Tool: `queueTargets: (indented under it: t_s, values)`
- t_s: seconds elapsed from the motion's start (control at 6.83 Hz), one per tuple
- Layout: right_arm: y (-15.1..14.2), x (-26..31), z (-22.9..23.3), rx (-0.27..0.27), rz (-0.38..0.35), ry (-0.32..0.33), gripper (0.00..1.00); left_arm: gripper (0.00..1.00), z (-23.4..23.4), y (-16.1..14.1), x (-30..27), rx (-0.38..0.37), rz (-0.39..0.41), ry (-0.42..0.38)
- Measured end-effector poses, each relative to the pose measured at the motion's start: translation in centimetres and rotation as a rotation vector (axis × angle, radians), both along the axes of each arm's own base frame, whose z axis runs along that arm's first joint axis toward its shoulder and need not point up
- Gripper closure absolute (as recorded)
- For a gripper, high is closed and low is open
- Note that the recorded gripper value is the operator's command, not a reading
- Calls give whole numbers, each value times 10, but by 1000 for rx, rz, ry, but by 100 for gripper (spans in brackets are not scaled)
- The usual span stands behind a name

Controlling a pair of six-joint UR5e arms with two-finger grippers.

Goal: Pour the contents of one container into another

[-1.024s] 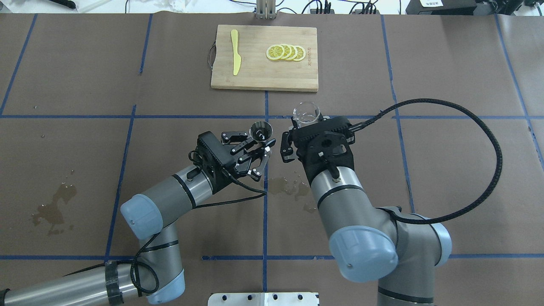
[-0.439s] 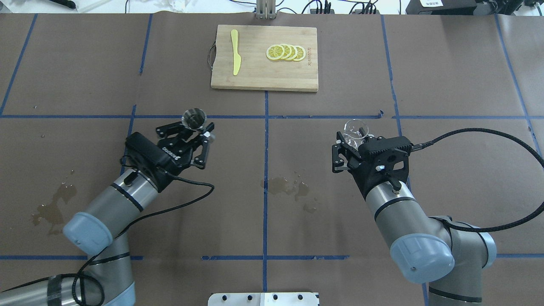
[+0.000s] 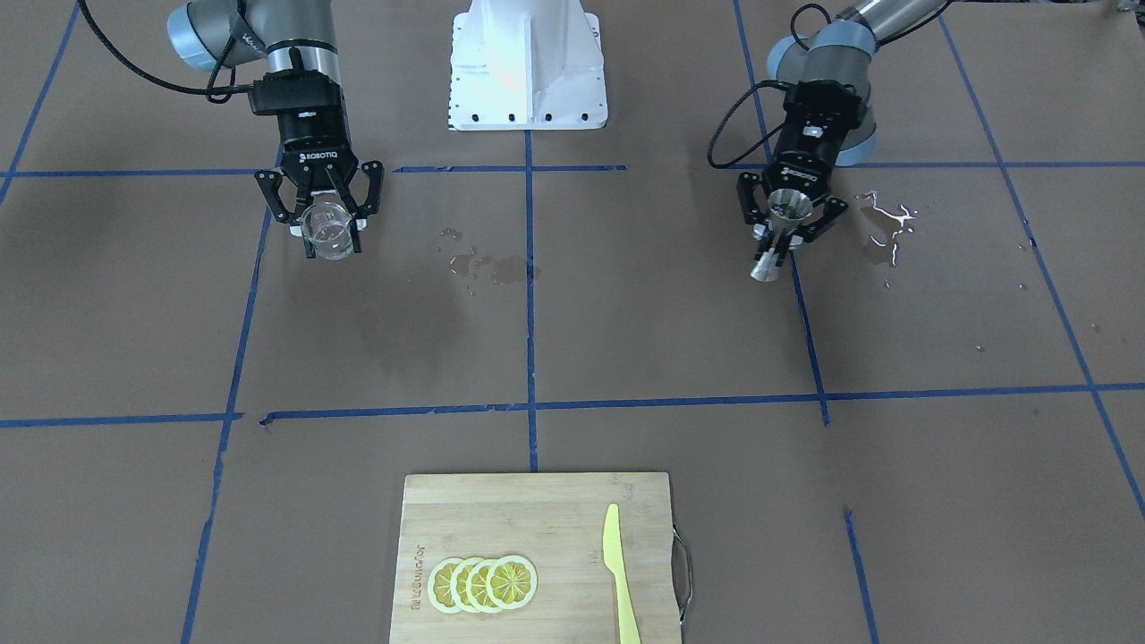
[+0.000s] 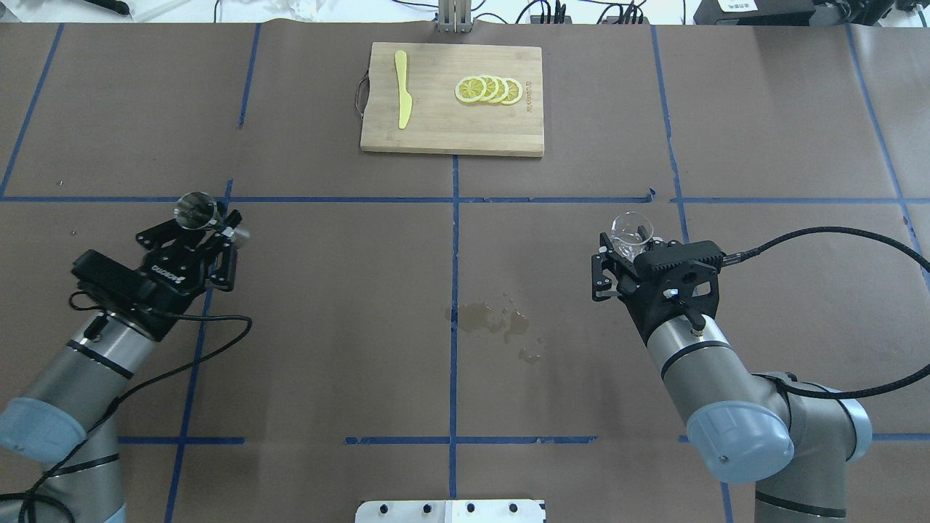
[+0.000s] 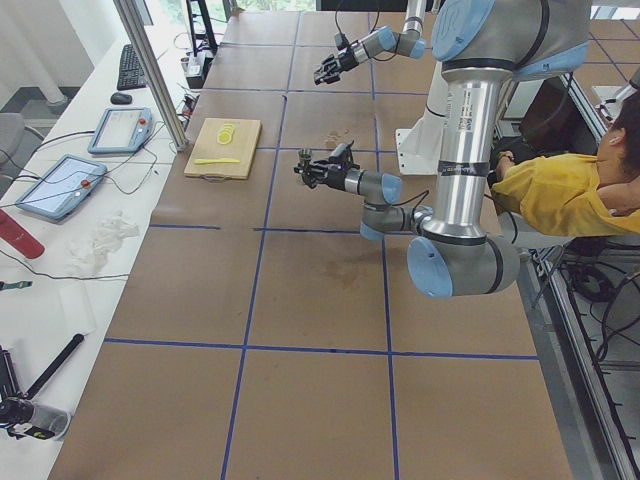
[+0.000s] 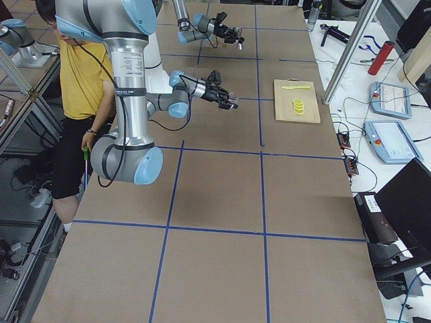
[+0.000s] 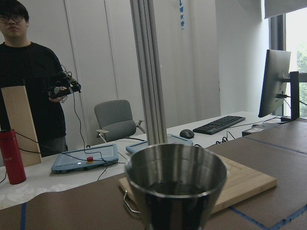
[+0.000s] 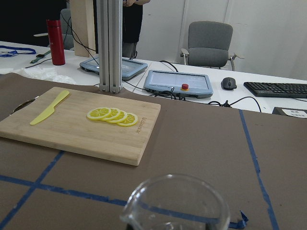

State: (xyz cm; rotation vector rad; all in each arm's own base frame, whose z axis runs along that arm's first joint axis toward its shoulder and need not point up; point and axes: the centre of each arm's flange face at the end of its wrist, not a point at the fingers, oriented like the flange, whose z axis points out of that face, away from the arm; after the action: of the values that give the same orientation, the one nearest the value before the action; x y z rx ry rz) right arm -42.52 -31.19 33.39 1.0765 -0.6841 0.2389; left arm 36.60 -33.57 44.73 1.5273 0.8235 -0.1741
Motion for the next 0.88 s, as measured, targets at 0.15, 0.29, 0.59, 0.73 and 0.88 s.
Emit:
queueTargets:
  t_s: [0.15,0.29,0.59,0.73,0.88]
  values:
    - [0,0,9,-12,5,0,100,100,37,5,-24,-39,-51,-35]
    - [0,-1,14,-21,9,-4,100,100,70,12,-48,-69,-73,-73]
    - [1,-3,15,-26,11,-11,100,100,99,24,-72,-103,-44,-29]
    - [1,-3,13,-26,11,-16,100,100,110,29,-70,-148,-8,57]
    - [1,-4,10,-25,11,-22,100,100,119,35,-65,-182,23,110]
